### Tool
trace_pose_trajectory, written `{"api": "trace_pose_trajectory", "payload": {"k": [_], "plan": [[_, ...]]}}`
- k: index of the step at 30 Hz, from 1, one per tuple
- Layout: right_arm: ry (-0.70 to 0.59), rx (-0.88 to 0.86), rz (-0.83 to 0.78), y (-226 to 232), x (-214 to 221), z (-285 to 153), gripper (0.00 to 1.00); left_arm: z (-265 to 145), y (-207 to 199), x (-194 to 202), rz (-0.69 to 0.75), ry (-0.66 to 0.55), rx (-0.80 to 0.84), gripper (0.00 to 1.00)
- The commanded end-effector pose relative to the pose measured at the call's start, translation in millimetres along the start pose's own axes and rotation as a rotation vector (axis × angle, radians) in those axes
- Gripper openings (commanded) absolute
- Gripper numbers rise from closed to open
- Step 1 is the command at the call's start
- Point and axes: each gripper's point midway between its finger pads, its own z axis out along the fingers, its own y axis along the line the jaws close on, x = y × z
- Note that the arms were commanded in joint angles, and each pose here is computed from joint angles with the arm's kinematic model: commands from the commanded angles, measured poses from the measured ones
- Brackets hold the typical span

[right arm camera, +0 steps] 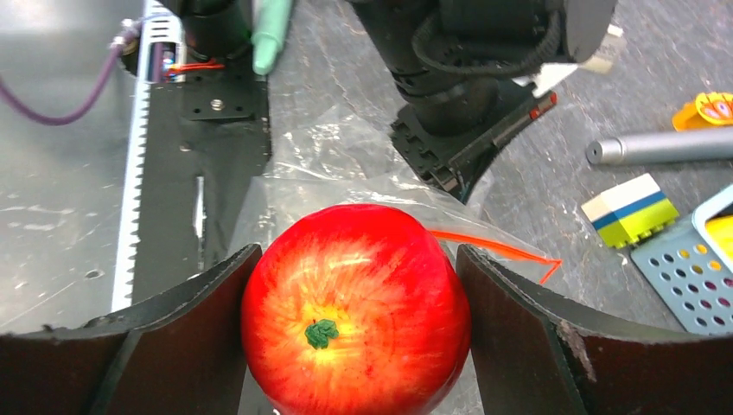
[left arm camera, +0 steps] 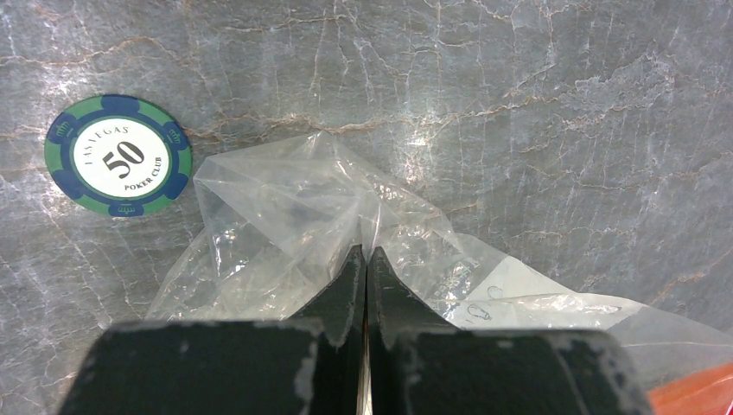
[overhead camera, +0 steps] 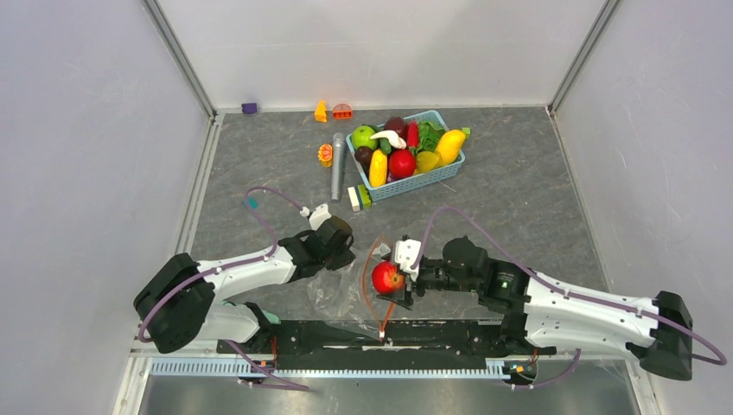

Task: Open the zip-top bag and remove the fake food
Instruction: Pick up the fake fruit from the zipper food storage bag, then place the fake fruit in the bin.

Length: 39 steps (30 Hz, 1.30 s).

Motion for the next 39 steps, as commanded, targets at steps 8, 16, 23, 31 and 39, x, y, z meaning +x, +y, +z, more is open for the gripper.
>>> {"api": "trace_pose_trajectory", "payload": {"k": [8,16,23,31,39], "plan": [[-0.249,-0.325,-0.071,55,-99,-49,0.58,-3,-1,-5,-0.029,-0.028,0.016,0.02],[-0.109,0.044,-0.006,-11,-73,-32,0.58,-3,2,-3,-0.031,-0.029,0.013,0.02],[0.07,0.421,0.035,-132,-55,-21,0.57,-4,4,-3,-0.024,-0.028,0.015,0.02],[0.062,0.694,0.159,-268,-84,-48,0.57,-8,8,-6,-0.037,-0.045,0.02,0.02],[0.149,0.819,0.27,-355,-65,-51,0.57,-8,6,-3,-0.041,-0.033,0.033,0.02]]}}
